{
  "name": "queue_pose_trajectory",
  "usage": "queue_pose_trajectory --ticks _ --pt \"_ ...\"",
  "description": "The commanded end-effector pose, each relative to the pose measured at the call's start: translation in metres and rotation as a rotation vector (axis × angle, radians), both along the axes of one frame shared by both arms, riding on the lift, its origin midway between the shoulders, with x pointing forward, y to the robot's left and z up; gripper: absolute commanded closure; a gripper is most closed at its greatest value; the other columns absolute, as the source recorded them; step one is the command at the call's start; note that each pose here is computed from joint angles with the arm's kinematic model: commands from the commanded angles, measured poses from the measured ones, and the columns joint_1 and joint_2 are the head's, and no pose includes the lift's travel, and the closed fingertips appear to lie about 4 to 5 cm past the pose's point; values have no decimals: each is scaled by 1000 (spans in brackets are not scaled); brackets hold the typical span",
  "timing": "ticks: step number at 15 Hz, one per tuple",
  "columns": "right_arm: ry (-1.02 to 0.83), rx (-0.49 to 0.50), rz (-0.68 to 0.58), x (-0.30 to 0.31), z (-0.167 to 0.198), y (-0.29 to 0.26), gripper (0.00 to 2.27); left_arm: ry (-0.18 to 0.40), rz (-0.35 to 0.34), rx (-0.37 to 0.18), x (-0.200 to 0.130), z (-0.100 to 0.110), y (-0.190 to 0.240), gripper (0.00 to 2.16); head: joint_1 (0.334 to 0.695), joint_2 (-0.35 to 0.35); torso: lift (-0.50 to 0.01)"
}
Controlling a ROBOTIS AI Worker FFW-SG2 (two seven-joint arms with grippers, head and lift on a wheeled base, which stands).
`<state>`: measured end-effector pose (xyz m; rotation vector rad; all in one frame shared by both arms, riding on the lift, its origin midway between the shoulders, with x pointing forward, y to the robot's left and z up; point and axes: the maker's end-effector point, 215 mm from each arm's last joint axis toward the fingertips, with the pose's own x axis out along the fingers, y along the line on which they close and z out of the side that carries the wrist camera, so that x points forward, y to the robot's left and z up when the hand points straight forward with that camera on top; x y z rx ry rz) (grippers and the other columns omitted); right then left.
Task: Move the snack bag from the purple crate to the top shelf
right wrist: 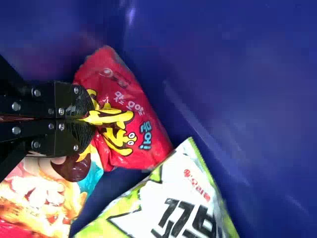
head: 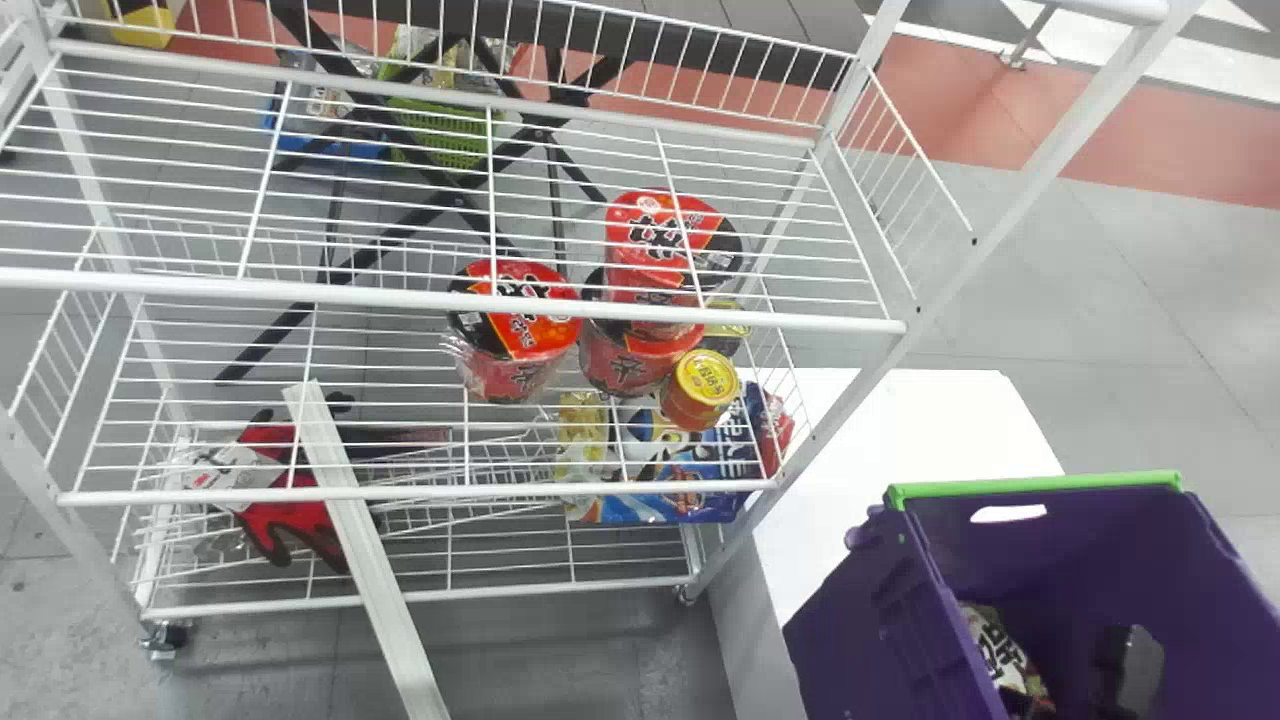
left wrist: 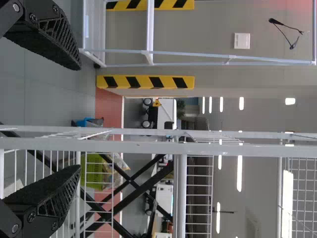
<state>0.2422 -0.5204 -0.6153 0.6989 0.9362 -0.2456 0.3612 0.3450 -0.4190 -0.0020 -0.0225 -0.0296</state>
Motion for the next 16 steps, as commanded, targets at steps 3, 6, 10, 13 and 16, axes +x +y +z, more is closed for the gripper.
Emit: queue_pose_trajectory --ticks 3,6,10,13,16 --pt "-27 71 -60 -13 48 6 1686 3 1 0 2 -1 0 107 695 -337 -453" --pt "-48 111 -93 -19 81 19 1686 5 0 0 2 -1 0 107 695 -327 -453" --pt "-65 180 -132 -31 123 28 1683 5 -1 0 5 -1 0 107 695 -301 -449" --pt "-104 138 -180 -34 143 5 1690 6 1 2 7 -1 2 107 695 -300 -446" --pt "-147 56 -244 -38 173 -40 1990 12 -3 3 9 -3 2 107 695 -347 -443"
